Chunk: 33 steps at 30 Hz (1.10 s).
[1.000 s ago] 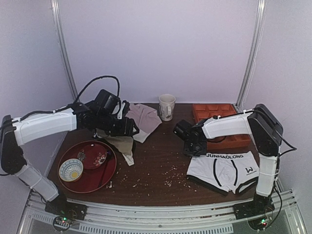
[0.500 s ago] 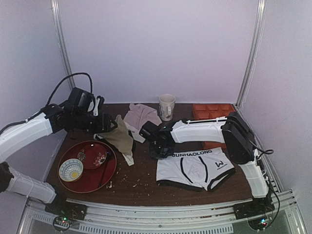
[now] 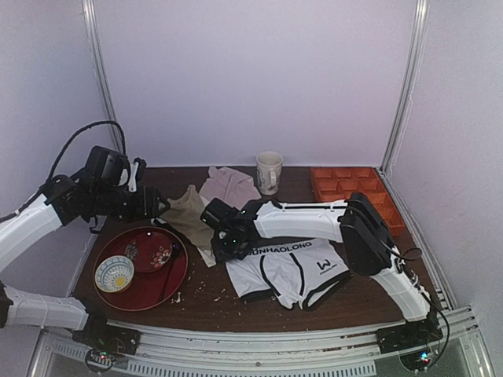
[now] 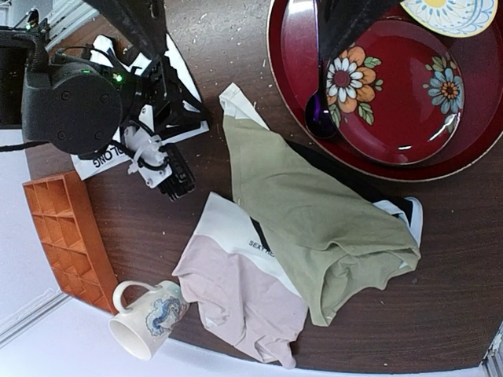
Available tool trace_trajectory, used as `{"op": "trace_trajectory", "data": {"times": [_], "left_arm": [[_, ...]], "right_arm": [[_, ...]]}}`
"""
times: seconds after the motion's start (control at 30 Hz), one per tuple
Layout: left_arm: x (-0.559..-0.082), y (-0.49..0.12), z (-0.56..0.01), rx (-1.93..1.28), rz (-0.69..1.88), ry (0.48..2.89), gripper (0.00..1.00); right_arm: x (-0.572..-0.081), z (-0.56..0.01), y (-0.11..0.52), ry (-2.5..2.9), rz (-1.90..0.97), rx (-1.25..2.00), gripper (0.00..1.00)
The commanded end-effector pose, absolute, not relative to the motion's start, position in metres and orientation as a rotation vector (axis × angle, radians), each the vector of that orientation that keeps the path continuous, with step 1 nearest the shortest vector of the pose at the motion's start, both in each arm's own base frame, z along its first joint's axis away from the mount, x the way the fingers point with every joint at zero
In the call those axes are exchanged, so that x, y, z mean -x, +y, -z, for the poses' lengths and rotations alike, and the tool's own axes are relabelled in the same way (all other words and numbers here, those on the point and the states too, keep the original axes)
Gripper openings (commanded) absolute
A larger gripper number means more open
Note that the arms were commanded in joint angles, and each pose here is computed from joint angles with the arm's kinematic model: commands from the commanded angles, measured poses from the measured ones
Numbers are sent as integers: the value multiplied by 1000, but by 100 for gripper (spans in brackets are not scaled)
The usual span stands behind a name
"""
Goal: Roll the underwear
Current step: Move the underwear to the center of the board, then pick up the underwear from the center of the board.
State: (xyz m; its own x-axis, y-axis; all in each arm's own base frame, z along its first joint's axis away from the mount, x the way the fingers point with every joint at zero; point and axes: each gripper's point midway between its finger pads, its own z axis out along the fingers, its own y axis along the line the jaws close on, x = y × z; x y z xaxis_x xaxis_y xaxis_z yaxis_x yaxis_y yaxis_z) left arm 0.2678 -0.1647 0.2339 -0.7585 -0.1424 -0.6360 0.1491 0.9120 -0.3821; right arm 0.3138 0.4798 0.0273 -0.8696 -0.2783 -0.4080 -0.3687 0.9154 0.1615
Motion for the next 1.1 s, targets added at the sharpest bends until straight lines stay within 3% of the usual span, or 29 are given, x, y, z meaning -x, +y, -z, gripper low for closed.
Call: {"op": "trace_trajectory", "data": {"times": [0.0,0.2,0.43,0.6,0.83,1.07], "left_arm": [[-267,-161,-232,23,544,2375,90],[-267,-173,-228,26,619,2398,90],[-256,-206,-198,77,887,2475,88],[-248,-228,-170,122,1023,2527,86],[-244,-278,-145,-24,1014,2595,84],[-263,-312,-105,-59,1006,2683,76]], "right_arm": [[-313,-56,470,2635,-348,500,19],[-308,-101,449,2552,-391,430,26],[-293,-135,403,2489,-394,317,28],[-284,-137,366,2477,-326,254,28],[-273,-125,345,2511,-286,215,28],[-267,-126,327,2508,-274,159,28]]}}
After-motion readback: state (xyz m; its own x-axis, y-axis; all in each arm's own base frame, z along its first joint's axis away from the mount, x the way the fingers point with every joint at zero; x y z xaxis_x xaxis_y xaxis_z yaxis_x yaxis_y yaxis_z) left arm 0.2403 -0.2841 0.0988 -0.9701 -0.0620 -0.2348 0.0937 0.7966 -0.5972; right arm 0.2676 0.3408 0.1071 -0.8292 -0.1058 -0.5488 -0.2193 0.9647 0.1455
